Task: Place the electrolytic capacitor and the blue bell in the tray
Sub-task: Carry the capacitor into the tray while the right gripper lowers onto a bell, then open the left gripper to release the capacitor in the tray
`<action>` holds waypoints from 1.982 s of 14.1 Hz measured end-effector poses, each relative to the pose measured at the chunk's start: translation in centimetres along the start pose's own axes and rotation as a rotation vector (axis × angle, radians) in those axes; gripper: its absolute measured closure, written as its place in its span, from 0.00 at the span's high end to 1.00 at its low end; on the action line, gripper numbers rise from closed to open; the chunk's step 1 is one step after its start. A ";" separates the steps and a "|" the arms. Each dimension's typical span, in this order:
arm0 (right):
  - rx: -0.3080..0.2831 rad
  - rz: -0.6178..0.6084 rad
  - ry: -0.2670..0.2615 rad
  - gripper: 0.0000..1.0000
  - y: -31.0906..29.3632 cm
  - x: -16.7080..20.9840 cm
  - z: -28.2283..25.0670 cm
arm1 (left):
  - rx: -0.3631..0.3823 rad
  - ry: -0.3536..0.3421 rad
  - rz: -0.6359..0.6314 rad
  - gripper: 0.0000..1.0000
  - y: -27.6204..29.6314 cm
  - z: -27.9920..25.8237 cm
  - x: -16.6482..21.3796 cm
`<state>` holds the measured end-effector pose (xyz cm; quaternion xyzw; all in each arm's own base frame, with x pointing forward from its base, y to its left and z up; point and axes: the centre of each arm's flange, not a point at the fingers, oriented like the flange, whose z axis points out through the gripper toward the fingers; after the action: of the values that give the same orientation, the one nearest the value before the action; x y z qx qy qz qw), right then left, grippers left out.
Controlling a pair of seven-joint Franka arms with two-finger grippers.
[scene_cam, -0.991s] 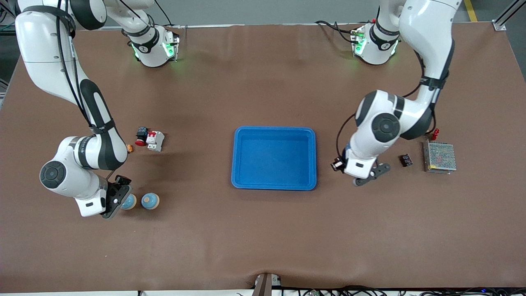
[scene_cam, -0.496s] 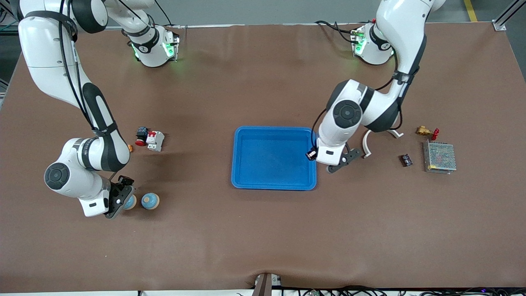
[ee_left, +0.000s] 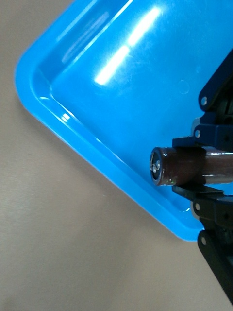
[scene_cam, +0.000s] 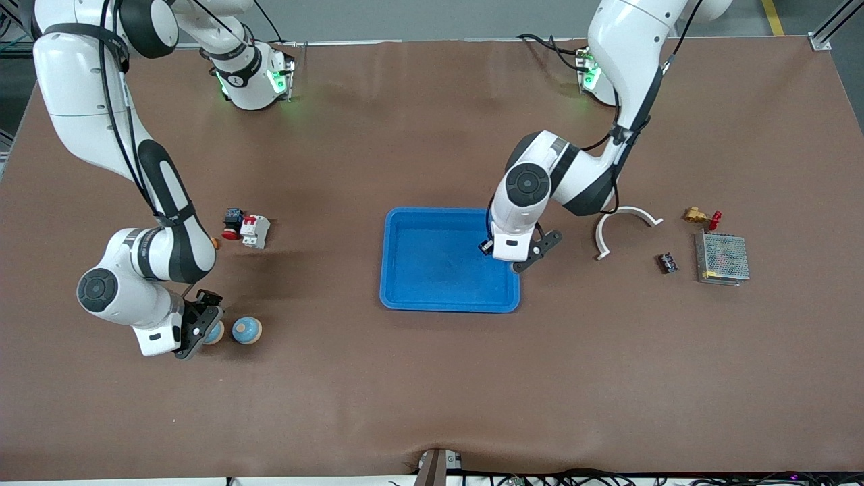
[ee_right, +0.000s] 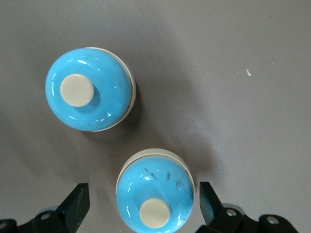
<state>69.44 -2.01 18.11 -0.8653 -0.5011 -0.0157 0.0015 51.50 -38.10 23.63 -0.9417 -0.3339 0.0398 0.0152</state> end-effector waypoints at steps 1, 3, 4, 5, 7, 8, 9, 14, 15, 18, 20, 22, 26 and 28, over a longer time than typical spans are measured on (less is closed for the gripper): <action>0.002 0.001 0.000 1.00 0.0 0.0 0.1 | 0.004 -0.001 -0.003 0.34 0.1 0.5 -0.2; 0.004 0.001 -0.001 1.00 -0.1 0.0 0.3 | 0.011 -0.003 -0.015 0.34 0.1 1.3 -0.5; 0.005 0.002 -0.001 1.00 -0.1 0.0 0.4 | 0.016 -0.005 -0.018 0.34 0.2 1.6 -0.7; 0.003 0.002 0.000 1.00 -0.1 0.0 0.4 | 0.020 -0.006 -0.020 0.34 0.2 2.0 -0.8; 0.000 0.002 0.002 1.00 0.0 0.0 0.4 | 0.018 -0.005 -0.020 0.34 0.3 2.7 -1.0; 0.001 0.006 0.005 1.00 0.0 0.0 0.4 | 0.018 -0.006 -0.020 0.34 0.4 3.2 -1.1; 0.003 0.009 0.008 1.00 0.0 0.0 0.4 | 0.018 -0.006 -0.020 0.34 0.4 3.6 -1.1; 0.006 -0.002 0.019 0.83 0.0 0.0 0.4 | 0.019 -0.006 -0.021 0.49 0.5 4.2 -1.0; 0.007 0.001 0.021 0.80 0.0 -0.1 0.4 | 0.016 -0.006 -0.021 0.58 0.6 4.1 -1.0; 0.010 0.006 0.028 0.71 0.1 -0.1 0.3 | -0.008 0.001 -0.024 0.87 1.3 3.0 -0.7; 0.009 0.010 0.032 0.68 0.1 -0.1 0.3 | -0.027 0.007 -0.032 1.00 1.9 1.1 0.0; 0.016 0.030 0.048 0.68 0.2 -0.1 0.2 | -0.025 0.010 -0.043 1.00 2.2 -1.6 1.1; 0.035 0.045 0.065 0.68 0.6 0.5 -0.7 | -0.011 0.006 0.013 1.00 0.9 -7.7 5.9; 0.068 0.043 0.059 0.68 1.1 1.2 -2.3 | 0.000 -0.001 0.069 1.00 -0.8 -9.6 8.7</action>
<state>70.95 -1.61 20.47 -0.8744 -0.4824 -0.0240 0.0460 58.57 -31.99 32.65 -0.9526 -0.3011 0.0405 0.0135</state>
